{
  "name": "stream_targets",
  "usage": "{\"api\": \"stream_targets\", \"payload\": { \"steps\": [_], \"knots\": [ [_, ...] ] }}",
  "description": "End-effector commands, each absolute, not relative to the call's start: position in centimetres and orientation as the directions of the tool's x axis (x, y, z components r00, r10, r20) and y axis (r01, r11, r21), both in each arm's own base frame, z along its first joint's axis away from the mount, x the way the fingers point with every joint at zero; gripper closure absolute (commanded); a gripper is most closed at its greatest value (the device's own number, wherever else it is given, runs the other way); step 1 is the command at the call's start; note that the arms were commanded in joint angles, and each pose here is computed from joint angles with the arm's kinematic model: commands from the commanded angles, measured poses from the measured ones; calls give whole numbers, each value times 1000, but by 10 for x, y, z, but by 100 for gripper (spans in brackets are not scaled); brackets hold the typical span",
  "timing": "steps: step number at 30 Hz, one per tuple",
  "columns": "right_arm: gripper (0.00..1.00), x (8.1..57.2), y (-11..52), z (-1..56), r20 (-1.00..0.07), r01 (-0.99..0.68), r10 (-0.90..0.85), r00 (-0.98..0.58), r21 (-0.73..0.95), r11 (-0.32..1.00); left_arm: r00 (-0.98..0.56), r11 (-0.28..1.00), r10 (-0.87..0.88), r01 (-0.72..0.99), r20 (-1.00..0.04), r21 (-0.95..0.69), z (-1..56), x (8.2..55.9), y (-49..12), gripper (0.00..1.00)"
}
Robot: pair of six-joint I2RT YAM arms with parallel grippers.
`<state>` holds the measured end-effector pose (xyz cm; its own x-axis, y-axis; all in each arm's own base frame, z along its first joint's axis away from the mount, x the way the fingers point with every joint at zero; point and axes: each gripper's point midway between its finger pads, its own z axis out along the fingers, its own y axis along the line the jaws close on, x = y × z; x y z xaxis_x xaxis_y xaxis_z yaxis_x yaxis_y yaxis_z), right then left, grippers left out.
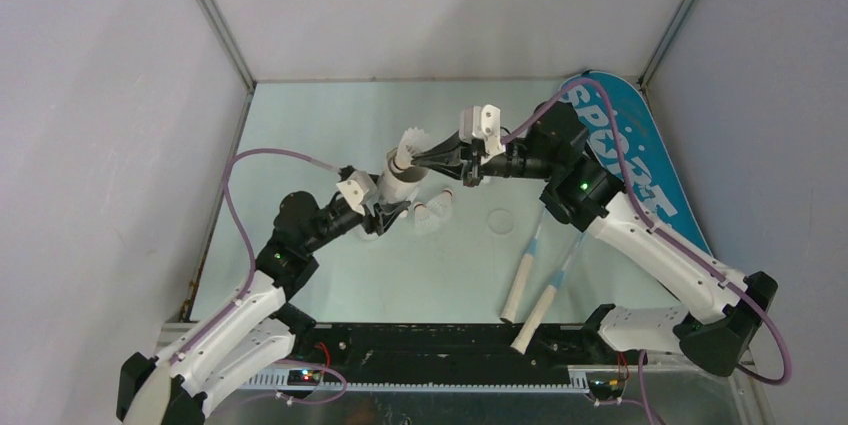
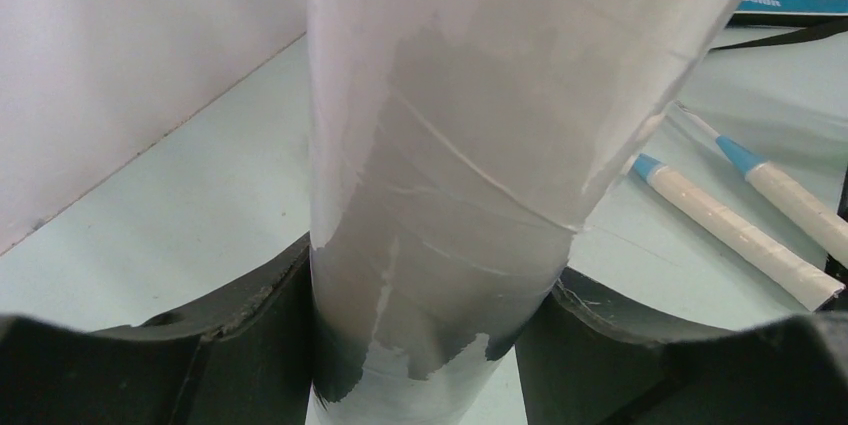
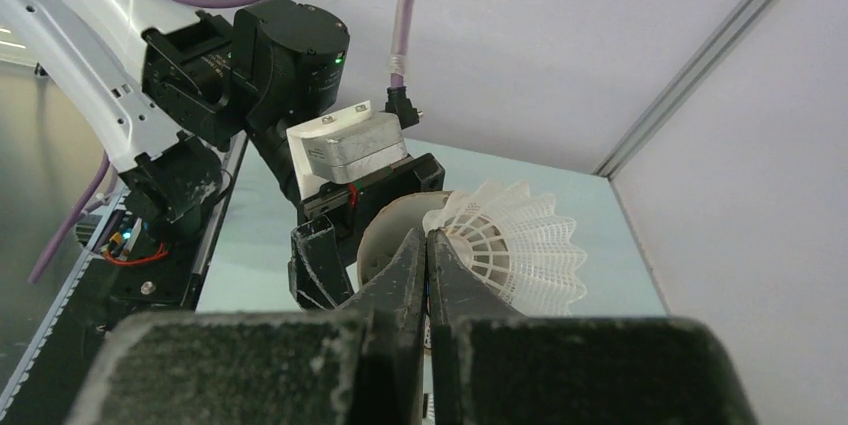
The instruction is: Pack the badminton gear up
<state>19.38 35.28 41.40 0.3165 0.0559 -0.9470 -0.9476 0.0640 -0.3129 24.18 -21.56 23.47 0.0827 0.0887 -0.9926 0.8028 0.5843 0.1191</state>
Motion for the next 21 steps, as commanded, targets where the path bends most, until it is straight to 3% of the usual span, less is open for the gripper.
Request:
{"api": "stream_targets", "payload": {
  "steps": [1, 16, 21],
  "knots": [
    [100, 187, 356, 425, -941, -941, 31, 338, -337, 24, -109, 561, 161, 827, -981, 0, 183, 227, -213, 36],
    [98, 196, 384, 391, -982, -989, -125, 142, -145, 13, -84, 553, 149, 833, -985, 12, 186, 222, -212, 35],
    [87, 206, 397, 379, -974, -993, -208, 85, -99, 56, -94, 555, 152, 832, -984, 6, 186, 221, -211, 35]
  ]
}}
